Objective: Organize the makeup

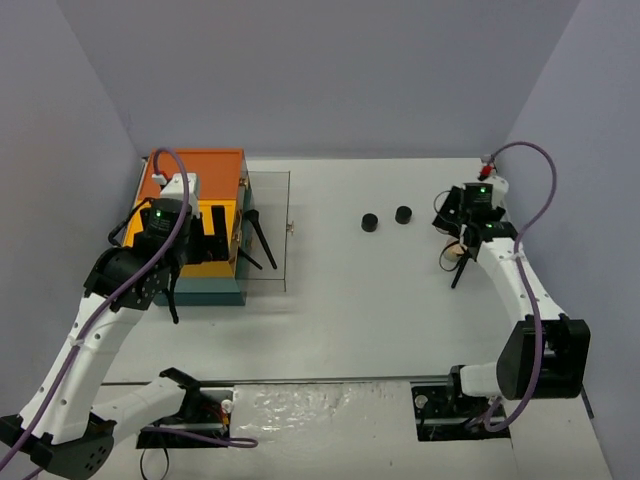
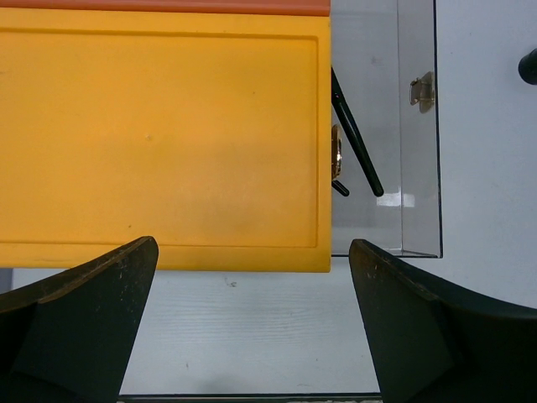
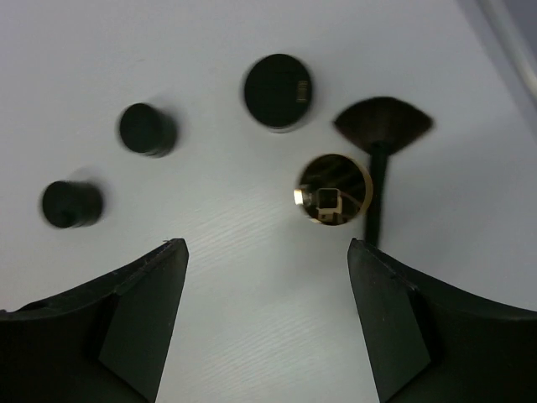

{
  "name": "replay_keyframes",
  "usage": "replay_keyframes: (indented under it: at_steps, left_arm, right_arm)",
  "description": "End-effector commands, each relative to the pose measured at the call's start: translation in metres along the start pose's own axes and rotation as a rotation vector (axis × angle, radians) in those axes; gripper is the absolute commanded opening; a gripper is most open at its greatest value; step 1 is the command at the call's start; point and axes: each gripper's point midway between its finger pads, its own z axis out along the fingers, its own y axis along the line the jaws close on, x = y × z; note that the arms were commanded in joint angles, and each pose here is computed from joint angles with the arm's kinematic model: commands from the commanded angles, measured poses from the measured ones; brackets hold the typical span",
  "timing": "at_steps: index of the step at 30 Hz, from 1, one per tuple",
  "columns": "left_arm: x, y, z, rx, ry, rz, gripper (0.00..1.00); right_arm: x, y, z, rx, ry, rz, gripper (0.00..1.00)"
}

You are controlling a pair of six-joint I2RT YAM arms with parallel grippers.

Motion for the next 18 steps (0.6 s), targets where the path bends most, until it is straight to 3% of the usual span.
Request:
replay_keyframes:
  at_steps: [1,9,18]
  left_arm:
    - [-0.023,-0.009,0.001,0.064,-0.115,0.009,0.97]
    - [-0.012,-0.012,0.007,0.095,-0.143,0.03,0.97]
    - [-0.003,-0.008,0.009,0.08,-0.121,0.051,0.97]
  right_arm:
    - [-0.006,-0.061,0.008,0.104,-0.004,0.133,0.71]
    - [0.045,-0.084,0.045,0.193,0.155,0.176,0.63]
    - [0.095,-0.082,0.058,0.173,0.278,0.152,0.58]
